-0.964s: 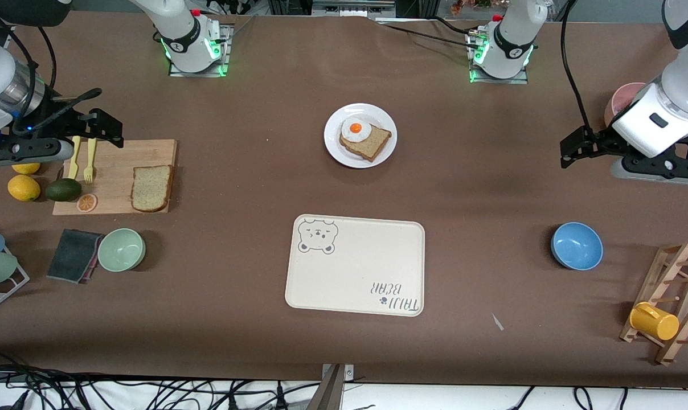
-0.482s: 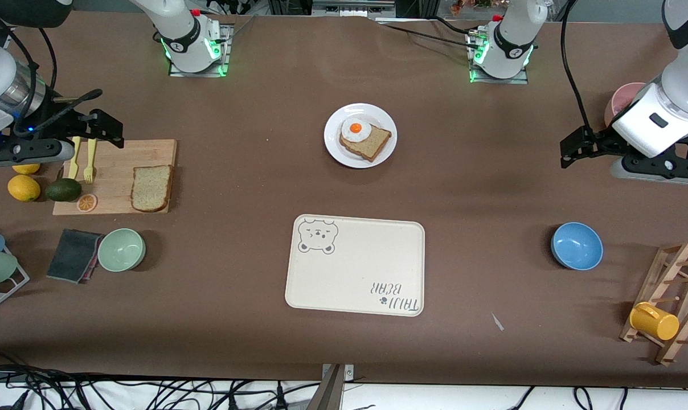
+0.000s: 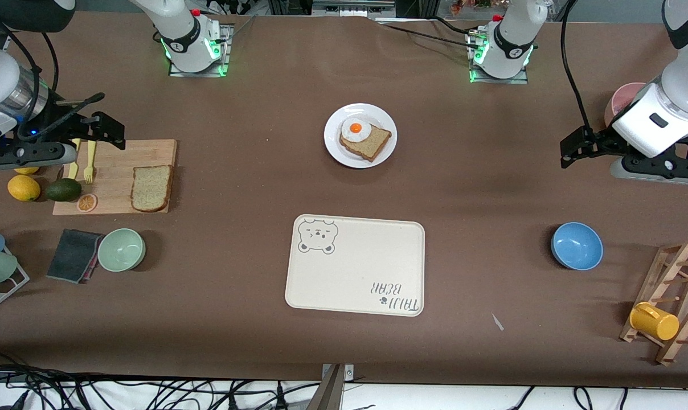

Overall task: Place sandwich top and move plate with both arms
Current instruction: 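Move the right gripper down over the bread slice on the cutting board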

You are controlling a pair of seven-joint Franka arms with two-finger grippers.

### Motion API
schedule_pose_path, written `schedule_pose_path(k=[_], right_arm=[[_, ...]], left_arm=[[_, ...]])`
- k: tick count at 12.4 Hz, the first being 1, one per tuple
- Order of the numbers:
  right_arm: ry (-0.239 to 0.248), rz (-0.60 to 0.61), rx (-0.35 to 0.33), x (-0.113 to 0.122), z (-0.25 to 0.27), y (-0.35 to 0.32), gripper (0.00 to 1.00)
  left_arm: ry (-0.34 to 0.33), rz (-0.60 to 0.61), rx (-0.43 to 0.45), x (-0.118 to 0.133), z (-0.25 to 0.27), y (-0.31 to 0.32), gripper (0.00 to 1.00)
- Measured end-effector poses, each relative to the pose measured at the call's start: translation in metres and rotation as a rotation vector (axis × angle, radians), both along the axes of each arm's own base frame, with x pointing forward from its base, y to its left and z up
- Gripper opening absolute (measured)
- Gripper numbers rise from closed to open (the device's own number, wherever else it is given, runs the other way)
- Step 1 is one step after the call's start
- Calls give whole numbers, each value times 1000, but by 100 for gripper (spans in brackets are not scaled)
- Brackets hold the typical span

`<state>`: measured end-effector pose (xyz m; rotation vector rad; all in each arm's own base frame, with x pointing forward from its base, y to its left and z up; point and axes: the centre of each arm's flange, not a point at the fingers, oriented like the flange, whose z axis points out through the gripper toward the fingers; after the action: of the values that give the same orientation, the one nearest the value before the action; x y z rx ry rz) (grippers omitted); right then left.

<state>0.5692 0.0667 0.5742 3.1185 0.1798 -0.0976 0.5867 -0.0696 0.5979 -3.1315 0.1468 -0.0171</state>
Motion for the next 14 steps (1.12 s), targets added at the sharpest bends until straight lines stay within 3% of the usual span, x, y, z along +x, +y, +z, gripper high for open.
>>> schedule_pose_path(k=[7, 12, 14], right_arm=[[37, 4, -31, 15, -82, -1, 100], [62, 6, -87, 22, -141, -4, 100], [68, -16, -120, 18, -169, -3, 95]], left_arm=[[0, 0, 0, 0, 0, 0, 100], [0, 0, 0, 0, 0, 0, 100], [0, 0, 0, 0, 0, 0, 100]])
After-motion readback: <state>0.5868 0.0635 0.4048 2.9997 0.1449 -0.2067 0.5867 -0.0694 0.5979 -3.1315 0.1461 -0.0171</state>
